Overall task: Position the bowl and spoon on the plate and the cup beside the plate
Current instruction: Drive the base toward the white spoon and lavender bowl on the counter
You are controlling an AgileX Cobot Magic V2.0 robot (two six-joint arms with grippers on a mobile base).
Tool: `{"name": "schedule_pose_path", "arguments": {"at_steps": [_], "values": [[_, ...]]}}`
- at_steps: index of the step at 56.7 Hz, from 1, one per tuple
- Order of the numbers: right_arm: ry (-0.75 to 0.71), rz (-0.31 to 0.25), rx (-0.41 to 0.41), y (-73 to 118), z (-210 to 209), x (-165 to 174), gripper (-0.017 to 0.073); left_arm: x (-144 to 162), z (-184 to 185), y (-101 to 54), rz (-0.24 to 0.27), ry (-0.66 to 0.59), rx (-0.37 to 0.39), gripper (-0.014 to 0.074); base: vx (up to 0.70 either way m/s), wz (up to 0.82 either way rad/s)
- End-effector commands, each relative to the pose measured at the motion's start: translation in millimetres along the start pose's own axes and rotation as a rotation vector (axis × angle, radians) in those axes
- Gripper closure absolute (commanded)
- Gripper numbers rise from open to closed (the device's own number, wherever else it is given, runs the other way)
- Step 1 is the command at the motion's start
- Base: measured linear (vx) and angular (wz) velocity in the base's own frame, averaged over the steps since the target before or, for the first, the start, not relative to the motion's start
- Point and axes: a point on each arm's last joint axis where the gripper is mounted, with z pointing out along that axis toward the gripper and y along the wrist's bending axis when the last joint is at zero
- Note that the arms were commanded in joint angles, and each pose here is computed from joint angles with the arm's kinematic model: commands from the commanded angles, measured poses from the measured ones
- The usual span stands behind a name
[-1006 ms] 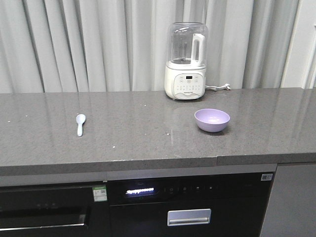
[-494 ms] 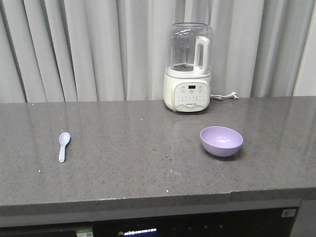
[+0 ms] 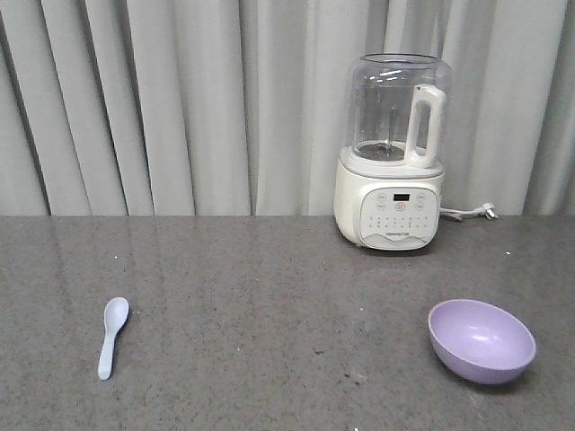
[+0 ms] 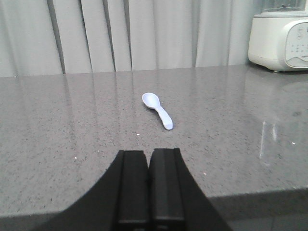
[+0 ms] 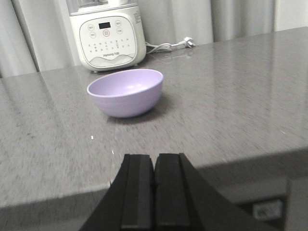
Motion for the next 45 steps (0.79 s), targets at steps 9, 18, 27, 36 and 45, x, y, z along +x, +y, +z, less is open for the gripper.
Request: {"name": "schedule_pose_path", "arguments": {"at_steps": [9, 18, 27, 36, 45], "values": [[-0.079, -0.009, -0.006, 0.6, -0.3, -6.2, 0.0568, -17.4, -3.4, -0.8, 0.001, -0.129, 0.008, 0.06, 0.35, 0.09], [-0.079, -0.009, -0.006, 0.6, -0.3, -6.2, 0.0568, -17.4, -3.4, -0.8, 0.001, -0.129, 0.008, 0.06, 0.22, 0.04], [-0.08, -0.009, -0.006, 0.6, -0.4, -6.3, 0.0568, -17.4, -3.4, -0.8, 0.001, -0.129, 0.008, 0.06, 0.12, 0.02], [-0.08, -0.009, -0.006, 0.6, -0.4, -6.3, 0.0568, -17.4, -3.4, -0.8, 0.001, -0.129, 0.008, 0.06, 0.04, 0.0], [-0.08, -0.009, -0.006, 0.6, -0.4, -6.3, 0.0568, -17.4, -3.4, -0.8, 0.001, -0.129, 0.008, 0.06, 0.01, 0.0]]}}
